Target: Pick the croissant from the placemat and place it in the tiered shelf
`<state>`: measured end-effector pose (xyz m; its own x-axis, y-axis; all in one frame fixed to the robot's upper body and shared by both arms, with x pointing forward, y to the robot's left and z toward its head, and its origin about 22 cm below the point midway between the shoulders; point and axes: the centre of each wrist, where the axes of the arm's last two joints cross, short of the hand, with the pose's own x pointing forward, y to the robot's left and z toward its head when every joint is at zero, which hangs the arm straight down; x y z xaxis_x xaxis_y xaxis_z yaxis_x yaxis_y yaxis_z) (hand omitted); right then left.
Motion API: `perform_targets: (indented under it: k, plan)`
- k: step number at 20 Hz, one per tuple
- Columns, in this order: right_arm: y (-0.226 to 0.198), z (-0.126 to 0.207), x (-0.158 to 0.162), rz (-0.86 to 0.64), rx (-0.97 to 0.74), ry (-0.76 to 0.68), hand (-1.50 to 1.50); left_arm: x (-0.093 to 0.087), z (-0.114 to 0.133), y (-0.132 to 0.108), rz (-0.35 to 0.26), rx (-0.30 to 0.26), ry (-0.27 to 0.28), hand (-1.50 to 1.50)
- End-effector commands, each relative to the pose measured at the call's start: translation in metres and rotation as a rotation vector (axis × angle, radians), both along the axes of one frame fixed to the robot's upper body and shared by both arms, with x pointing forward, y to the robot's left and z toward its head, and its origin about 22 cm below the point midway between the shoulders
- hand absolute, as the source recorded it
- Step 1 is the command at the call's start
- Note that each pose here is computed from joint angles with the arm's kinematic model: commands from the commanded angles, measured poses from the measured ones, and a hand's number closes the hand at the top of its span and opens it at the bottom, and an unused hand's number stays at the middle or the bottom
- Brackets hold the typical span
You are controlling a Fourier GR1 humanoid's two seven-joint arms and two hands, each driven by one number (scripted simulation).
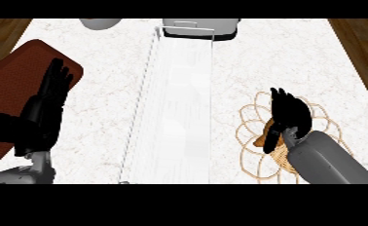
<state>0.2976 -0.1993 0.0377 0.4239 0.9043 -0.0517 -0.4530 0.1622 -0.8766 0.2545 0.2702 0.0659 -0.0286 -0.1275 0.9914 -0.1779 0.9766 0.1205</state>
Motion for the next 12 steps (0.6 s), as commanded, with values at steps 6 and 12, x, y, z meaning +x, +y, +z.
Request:
perform_targets:
  k: [6, 12]
  plan:
    - [0.000, -0.026, 0.002, -0.077, -0.010, 0.080, -1.50, -0.006, -0.018, -0.008, 0.000, -0.004, -0.005, 0.00]
    - [-0.021, -0.036, -0.003, 0.028, -0.078, 0.102, 1.50, -0.002, -0.005, -0.016, 0.011, -0.004, 0.007, 0.00]
